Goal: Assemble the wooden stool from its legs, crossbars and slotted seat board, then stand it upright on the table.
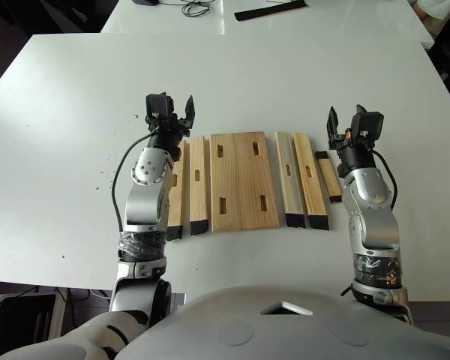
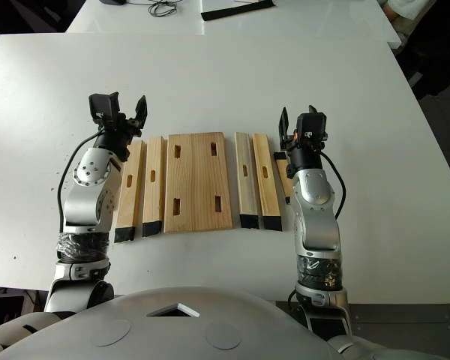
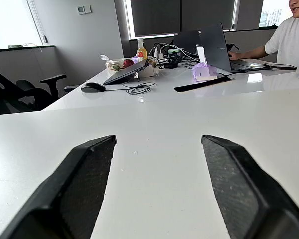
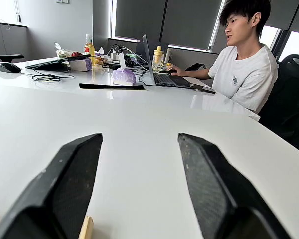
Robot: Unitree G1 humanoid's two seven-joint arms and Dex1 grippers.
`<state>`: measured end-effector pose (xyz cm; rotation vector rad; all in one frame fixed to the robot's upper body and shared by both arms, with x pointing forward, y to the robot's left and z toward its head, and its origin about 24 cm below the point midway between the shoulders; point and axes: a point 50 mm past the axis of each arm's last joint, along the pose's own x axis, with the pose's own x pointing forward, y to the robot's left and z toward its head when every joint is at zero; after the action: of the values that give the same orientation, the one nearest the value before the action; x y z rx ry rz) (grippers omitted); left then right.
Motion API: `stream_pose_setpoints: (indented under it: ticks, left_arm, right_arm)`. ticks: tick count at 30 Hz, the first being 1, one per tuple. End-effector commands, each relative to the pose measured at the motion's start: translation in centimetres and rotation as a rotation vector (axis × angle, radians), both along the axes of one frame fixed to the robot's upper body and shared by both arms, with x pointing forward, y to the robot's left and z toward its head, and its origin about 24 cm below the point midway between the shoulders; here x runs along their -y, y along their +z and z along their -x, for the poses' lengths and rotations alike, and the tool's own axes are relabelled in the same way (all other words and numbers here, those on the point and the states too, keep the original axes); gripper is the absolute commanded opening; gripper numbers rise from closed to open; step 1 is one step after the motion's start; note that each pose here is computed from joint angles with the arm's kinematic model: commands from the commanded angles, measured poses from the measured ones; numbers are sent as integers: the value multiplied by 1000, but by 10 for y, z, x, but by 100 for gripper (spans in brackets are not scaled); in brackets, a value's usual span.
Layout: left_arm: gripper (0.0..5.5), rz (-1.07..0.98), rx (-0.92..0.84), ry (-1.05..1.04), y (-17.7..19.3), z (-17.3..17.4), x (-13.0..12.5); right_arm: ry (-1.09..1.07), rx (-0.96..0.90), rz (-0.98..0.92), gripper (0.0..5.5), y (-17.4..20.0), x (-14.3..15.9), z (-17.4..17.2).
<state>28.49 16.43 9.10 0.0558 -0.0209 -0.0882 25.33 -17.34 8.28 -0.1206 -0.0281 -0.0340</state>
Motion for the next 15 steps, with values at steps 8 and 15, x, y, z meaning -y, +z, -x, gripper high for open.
stream_pose_setpoints:
  ticks: [8, 15]
  left_arm:
    - [318, -1, -2, 12, 2, 1, 0]
    - [318, -19, -3, 22, 2, 0, -1]
  right_arm:
    - [-4, -4, -8, 279, 0, 0, 1]
    - [-14, -11, -18, 279, -1, 0, 1]
